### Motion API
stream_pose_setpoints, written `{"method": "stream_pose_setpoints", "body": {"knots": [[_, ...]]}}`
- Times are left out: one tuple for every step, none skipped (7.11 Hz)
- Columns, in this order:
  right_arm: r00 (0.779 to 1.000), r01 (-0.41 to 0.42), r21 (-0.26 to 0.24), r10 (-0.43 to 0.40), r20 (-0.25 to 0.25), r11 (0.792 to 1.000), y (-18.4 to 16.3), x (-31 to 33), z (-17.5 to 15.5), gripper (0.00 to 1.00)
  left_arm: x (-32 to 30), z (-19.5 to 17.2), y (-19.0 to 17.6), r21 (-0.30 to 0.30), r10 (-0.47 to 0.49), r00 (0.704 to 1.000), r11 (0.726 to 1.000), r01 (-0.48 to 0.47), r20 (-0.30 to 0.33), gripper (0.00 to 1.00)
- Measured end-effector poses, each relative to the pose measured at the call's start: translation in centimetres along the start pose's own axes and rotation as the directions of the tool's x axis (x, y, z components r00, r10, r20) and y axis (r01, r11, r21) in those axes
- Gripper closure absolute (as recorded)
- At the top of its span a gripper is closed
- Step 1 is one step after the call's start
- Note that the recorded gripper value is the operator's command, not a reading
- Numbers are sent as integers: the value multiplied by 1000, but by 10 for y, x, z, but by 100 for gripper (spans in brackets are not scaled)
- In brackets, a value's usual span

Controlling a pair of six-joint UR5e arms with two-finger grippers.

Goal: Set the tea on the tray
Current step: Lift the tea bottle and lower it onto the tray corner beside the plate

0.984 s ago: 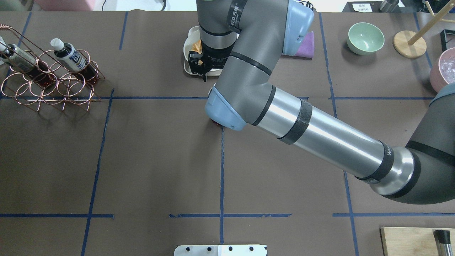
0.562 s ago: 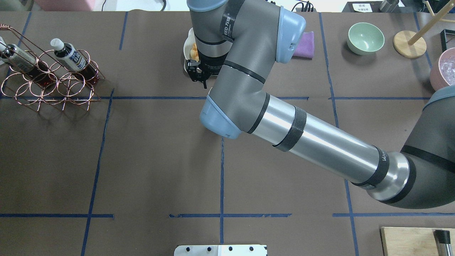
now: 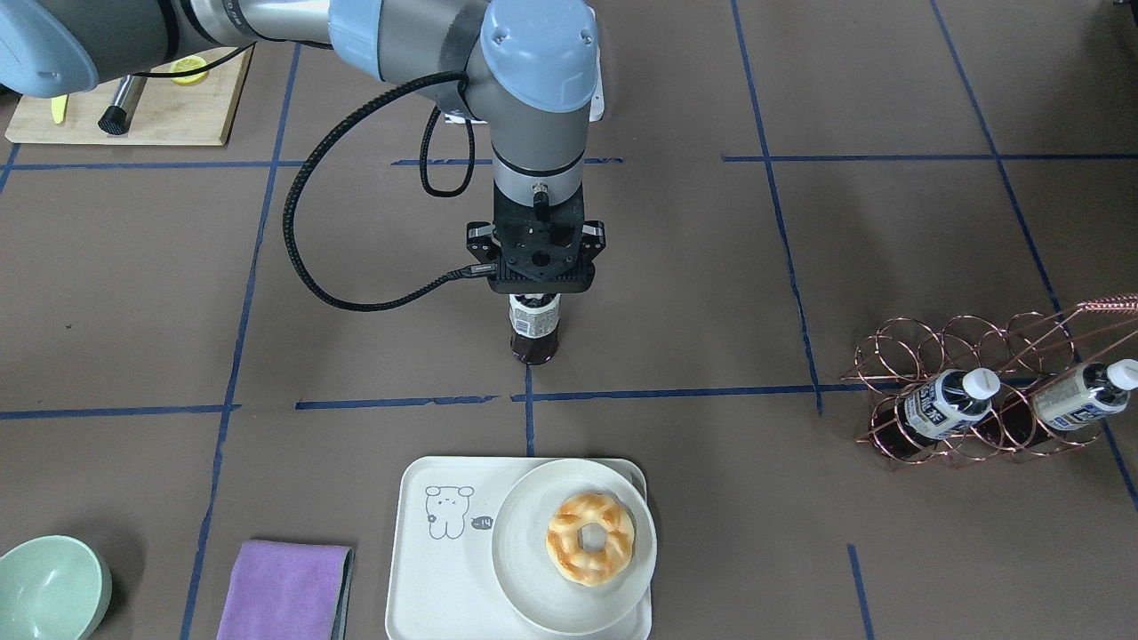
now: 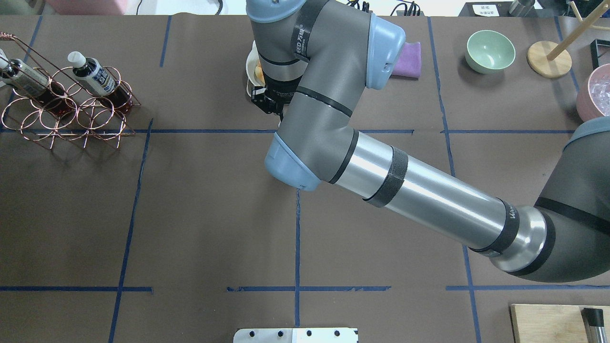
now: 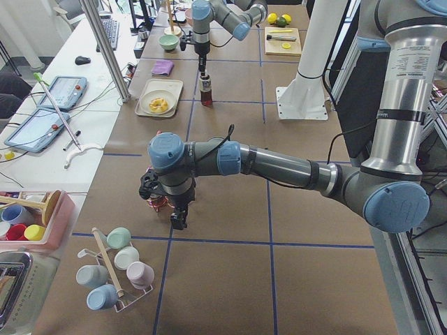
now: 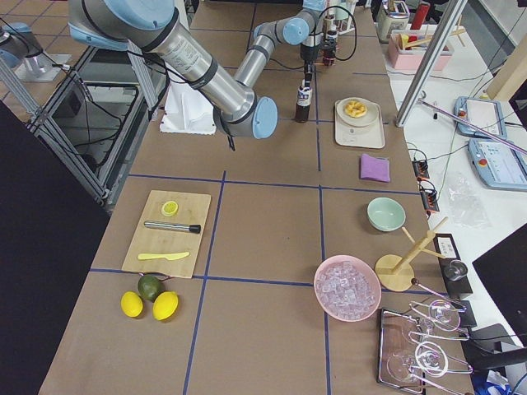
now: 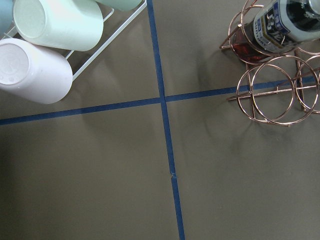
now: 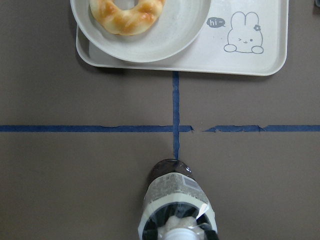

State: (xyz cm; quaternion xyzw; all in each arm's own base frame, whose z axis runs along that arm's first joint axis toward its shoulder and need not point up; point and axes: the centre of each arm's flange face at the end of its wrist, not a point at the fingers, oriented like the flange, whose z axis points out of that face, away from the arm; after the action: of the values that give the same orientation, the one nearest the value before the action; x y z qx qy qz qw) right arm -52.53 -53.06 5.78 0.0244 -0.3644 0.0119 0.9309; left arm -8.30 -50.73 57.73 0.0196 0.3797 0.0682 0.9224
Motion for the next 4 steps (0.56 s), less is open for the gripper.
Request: {"method": "stream_pose_setpoints", "body": {"knots": [[1000, 0, 12, 0, -2, 1000, -2, 0, -3, 100, 0, 0, 0, 0, 0, 1000, 1000, 0, 0, 0], [1000, -4, 26, 4, 0, 1000, -6, 1, -10, 100, 0, 0, 0, 0, 0, 1000, 1000, 0, 0, 0], [1000, -11, 42, 10, 7, 999, -19, 7, -23, 100, 0, 0, 0, 1, 0, 1000, 1000, 0, 0, 0], [1000, -10, 48, 10, 15, 999, -44, 23, -39, 100, 1, -1, 0, 2, 1, 1000, 1000, -1, 0, 0]]}}
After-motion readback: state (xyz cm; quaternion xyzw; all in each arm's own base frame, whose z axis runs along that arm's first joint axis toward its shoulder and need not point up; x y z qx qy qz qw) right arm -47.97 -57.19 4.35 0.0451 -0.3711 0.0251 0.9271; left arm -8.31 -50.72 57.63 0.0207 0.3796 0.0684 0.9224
